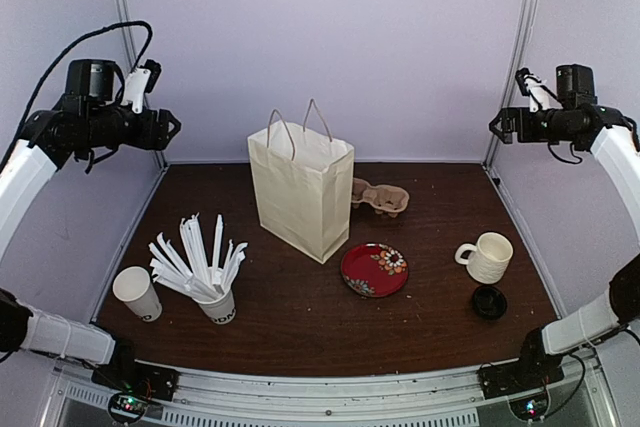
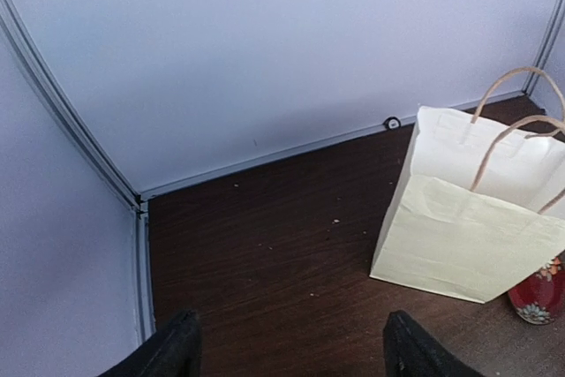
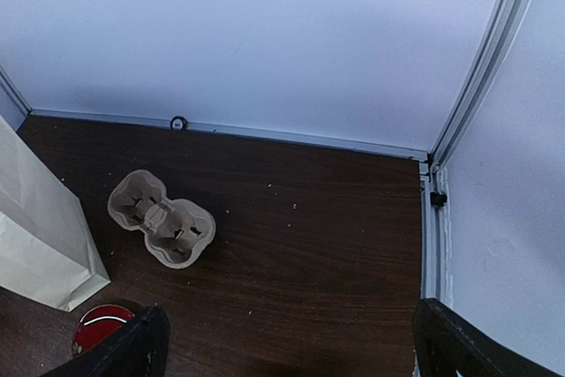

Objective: Pack the takeout coffee

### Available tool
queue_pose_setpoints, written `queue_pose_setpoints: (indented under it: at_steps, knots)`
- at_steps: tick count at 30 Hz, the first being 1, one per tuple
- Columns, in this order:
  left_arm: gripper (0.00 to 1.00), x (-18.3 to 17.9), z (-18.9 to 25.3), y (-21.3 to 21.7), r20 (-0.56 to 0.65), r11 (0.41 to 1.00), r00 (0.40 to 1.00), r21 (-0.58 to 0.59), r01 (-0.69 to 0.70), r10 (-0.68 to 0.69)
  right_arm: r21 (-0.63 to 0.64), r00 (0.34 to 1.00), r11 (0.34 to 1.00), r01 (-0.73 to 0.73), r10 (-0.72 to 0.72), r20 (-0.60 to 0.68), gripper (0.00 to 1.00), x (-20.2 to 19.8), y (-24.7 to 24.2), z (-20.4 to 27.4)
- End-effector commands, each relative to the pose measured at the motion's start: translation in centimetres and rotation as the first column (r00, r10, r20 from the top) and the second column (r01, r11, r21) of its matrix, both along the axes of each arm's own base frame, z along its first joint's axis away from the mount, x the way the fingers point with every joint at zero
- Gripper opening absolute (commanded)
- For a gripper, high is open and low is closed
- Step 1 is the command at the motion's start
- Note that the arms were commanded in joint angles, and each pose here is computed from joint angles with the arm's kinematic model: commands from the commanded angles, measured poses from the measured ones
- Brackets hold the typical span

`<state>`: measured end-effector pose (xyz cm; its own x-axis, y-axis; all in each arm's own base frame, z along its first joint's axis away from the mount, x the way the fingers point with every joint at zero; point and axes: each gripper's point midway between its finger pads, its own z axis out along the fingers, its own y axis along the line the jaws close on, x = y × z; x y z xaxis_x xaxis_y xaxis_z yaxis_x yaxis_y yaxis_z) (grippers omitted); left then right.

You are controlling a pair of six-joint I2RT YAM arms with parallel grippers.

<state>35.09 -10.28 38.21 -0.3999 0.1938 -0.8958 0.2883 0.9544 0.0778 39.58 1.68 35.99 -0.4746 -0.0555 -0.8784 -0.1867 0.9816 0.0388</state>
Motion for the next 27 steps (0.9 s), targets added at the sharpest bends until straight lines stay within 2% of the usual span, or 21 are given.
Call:
queue_pose_setpoints:
  at_steps: [1, 5, 8, 12, 14, 18, 20, 23, 27]
  knots:
    - [0.69, -3.4, 1.4, -3.3, -0.011, 0.979, 0.982, -0.083, 0.189, -0.190, 0.041, 0.993, 0.993, -0.115, 0.115, -0.013, 0.99, -1.7, 2.4, -0.4]
    - [0.64, -6.8, 2.3, -8.2, -0.025, 0.929, 0.930, -0.064, 0.364, -0.366, 0.073, 0.967, 0.966, -0.247, 0.250, -0.037, 0.99, -2.9, 4.7, -1.8]
    - [0.61, -10.2, 1.4, -13.6, -0.084, 0.845, 0.842, -0.009, 0.534, -0.533, 0.095, 0.945, 0.943, -0.318, 0.323, -0.049, 0.99, -3.7, 5.9, -2.8]
    - [0.58, -15.8, -2.5, -21.0, -0.243, 0.663, 0.676, 0.143, 0.735, -0.696, 0.098, 0.926, 0.925, -0.367, 0.373, -0.058, 0.99, -4.6, 6.7, -3.7]
    - [0.55, -19.0, -5.4, -23.9, -0.341, 0.558, 0.596, 0.212, 0.802, -0.727, 0.097, 0.921, 0.921, -0.378, 0.385, -0.061, 0.99, -4.9, 6.8, -4.1]
    - [0.53, -24.8, -11.7, -27.0, -0.484, 0.374, 0.488, 0.317, 0.871, -0.727, 0.096, 0.914, 0.915, -0.393, 0.400, -0.069, 0.99, -5.4, 7.1, -5.0]
    - [0.51, -26.9, -14.6, -27.3, -0.544, 0.311, 0.468, 0.360, 0.880, -0.696, 0.096, 0.911, 0.912, -0.399, 0.407, -0.072, 0.99, -5.5, 7.1, -5.3]
    - [0.49, -28.9, -17.9, -26.9, -0.602, 0.242, 0.471, 0.424, 0.873, -0.645, 0.106, 0.906, 0.907, -0.408, 0.416, -0.074, 0.99, -5.6, 7.4, -5.6]
    - [0.44, -30.4, -19.9, -25.2, -0.652, 0.267, 0.510, 0.441, 0.857, -0.561, 0.120, 0.902, 0.902, -0.414, 0.424, -0.077, 0.99, -5.5, 7.6, -6.0]
